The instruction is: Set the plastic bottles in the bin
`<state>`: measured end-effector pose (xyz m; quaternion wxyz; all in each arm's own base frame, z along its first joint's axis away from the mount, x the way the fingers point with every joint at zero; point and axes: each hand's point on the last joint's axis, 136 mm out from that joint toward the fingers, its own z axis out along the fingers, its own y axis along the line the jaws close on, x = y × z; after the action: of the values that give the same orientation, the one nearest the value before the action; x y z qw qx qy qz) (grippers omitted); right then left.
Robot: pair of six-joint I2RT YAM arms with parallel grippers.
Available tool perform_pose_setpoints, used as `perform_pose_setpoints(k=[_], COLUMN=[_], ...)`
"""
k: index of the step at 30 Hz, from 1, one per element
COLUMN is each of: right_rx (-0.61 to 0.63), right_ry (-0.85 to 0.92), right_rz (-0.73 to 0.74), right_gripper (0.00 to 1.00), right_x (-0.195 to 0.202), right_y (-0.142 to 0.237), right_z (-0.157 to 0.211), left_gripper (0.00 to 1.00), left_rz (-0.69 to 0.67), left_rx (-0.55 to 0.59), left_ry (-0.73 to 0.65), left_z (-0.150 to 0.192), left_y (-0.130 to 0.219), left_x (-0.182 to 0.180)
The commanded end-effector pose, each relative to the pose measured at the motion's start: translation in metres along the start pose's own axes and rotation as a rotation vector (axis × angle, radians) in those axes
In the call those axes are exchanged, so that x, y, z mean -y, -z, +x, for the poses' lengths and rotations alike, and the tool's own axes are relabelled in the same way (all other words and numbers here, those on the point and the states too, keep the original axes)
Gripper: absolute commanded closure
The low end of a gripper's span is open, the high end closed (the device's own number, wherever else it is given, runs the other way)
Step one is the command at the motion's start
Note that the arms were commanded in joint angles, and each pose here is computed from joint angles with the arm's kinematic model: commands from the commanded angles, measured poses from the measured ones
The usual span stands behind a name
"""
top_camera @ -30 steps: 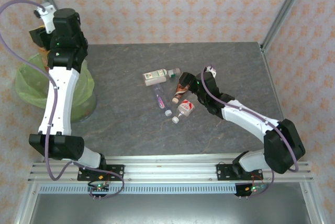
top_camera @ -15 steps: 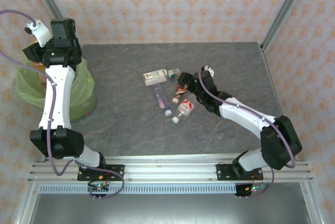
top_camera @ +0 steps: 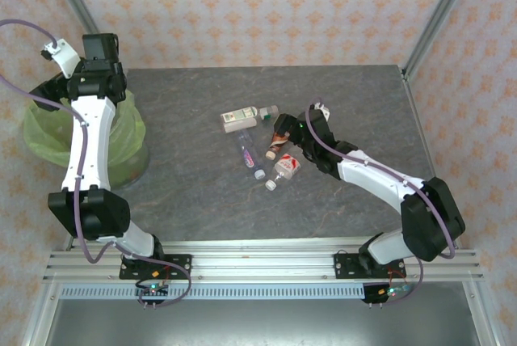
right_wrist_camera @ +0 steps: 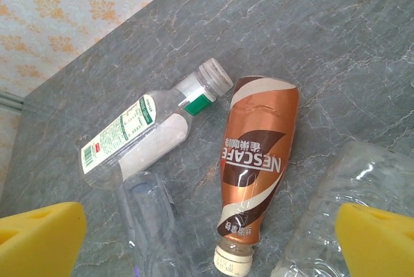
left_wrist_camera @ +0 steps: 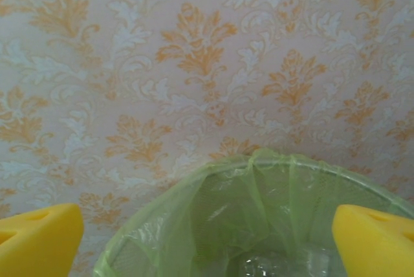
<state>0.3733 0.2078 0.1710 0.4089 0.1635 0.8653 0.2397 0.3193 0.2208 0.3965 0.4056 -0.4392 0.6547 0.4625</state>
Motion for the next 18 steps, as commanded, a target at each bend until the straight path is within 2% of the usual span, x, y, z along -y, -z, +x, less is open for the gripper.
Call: perform_pose_setpoints(k=[1, 8, 14, 18], right_rx=[0.009, 0.0, 0.012, -0.021], right_ry=[0.017, 0.051, 0.063, 0.065], right_rz=[0.002, 0.029, 0.119, 0.183], right_gripper=[0.01, 0.01, 0.01, 0.01], right_x=[-0.005, -0.001, 0.021, 0.037], right_y=[0.001, 0.001, 0.005, 0.007], right_z=[-0.008, -0.007, -0.005, 0.005], left_gripper=[0.0, 0.0, 0.0, 0.0], left_rz=[0.047, 0.232, 0.39, 0.625], left_rx=[-0.023, -0.045, -0.06, -0.088], left_ry=[0.012, -0.002, 0.004, 0.026], left_z=[-0.001, 0.003, 0.003, 0.007], left_y=[0.004, 0.026, 0.049, 0.075], left_x=[0.005, 0.039, 0.063, 0.093])
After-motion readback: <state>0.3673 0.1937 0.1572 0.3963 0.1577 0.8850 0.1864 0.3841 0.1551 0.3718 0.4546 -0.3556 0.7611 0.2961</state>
